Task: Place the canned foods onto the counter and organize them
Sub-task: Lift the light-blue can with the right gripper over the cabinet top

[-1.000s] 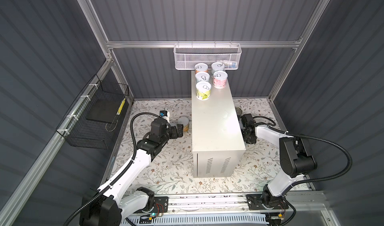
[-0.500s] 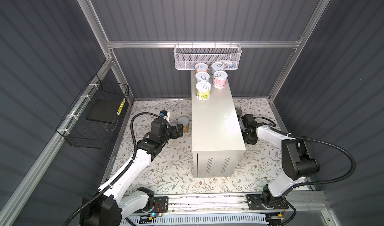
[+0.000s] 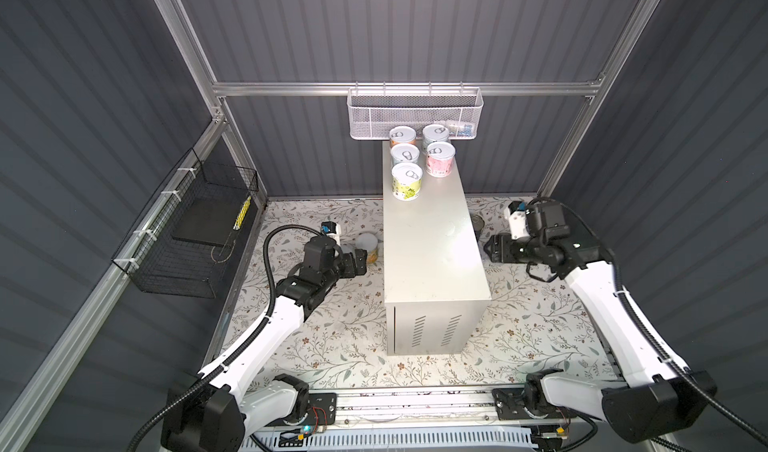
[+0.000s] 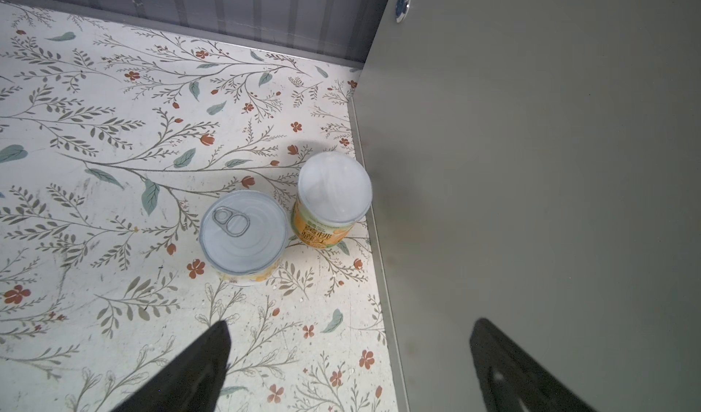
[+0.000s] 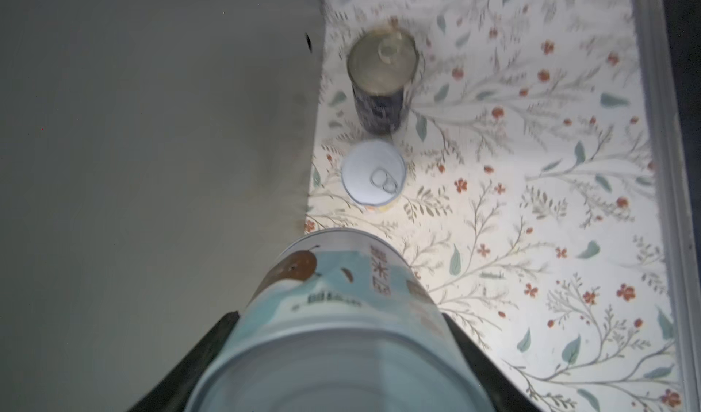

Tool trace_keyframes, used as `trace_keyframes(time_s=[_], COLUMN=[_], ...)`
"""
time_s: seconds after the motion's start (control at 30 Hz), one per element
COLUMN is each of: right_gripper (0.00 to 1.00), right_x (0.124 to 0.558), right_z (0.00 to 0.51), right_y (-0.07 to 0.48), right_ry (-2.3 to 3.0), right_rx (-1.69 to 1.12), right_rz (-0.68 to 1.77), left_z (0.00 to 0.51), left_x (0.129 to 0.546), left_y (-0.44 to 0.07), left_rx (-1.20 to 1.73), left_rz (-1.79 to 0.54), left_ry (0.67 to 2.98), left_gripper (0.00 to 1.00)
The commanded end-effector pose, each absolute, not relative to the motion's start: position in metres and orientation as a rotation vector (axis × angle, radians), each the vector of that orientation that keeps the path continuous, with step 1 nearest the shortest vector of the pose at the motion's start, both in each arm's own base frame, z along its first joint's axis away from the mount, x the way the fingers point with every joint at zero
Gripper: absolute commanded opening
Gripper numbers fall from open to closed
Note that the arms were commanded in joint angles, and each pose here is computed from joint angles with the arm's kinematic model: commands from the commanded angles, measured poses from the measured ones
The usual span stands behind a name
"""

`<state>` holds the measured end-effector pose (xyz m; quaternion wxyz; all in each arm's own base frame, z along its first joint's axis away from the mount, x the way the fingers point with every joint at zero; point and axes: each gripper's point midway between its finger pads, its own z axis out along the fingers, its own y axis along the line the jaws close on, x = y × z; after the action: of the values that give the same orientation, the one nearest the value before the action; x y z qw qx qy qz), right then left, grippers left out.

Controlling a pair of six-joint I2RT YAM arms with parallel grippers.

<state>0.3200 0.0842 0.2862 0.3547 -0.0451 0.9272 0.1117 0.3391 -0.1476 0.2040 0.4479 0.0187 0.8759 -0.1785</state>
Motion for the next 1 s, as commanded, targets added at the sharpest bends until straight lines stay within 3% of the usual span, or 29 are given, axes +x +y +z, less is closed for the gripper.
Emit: trace_keyframes(time_s=[0.0, 0.2, 0.57, 0.97], right_gripper=[0.00, 0.00, 0.00, 0.00], right_x=[0.295, 0.291, 0.299, 0.328], right_z=[0.324, 0.374, 0.439, 0.445], right_y=[0.091, 0.097, 0.157, 0.208], right_ry=[2.385, 2.306, 2.191, 2.154], right_rx=[-0.235, -0.286, -0.526, -0.651], right_rz=[0.331, 0.351, 0.355, 0.317], left_z=[0.205, 0.202, 0.210, 0.206], left_x=[0.341, 0.341, 0.339, 0.328], left_y=[-0.145, -0.146, -0.150, -0.149], left_rx=[0.061, 0.061, 0.065, 0.108], left_rz=[-0.414, -0.423, -0.454, -0.436], left_ry=[2.173, 2.181, 2.171, 2.239], left_gripper=[0.99, 0.99, 0.99, 0.99])
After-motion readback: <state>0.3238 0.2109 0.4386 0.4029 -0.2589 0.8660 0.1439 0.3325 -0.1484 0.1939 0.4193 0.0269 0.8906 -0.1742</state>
